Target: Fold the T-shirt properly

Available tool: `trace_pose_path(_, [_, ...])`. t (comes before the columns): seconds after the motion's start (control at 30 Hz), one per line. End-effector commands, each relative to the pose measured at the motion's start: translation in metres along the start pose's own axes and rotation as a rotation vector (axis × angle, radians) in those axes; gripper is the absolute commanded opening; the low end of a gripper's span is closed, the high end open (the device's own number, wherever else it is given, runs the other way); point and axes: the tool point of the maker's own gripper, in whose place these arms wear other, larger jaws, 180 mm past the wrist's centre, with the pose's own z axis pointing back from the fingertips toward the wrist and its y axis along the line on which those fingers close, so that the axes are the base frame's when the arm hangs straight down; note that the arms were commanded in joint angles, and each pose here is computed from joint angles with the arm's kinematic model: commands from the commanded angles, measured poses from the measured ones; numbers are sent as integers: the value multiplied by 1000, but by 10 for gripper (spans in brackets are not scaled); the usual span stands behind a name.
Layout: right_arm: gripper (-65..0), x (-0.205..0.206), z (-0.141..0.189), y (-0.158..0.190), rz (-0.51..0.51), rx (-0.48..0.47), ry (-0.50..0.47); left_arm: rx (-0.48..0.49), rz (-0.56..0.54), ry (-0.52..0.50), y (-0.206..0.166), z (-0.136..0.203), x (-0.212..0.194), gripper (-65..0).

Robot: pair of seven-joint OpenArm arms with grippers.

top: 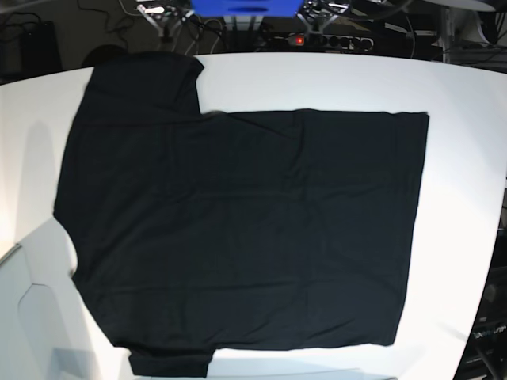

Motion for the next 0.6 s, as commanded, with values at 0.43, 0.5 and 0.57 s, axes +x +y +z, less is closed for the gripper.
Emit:
trace_pose_path(0.43, [-650, -51, 55, -52, 51, -68, -137, 63, -85, -180, 56, 56, -52, -650])
trace_pose_path(0.5, [-650, -55, 75, -50, 60, -64, -153, 59, -109, -201, 58, 79, -57, -650])
trace_pose_path(0.57, [-650, -59, 95, -47, 67, -60, -155, 48, -135, -232, 56, 108, -56, -650])
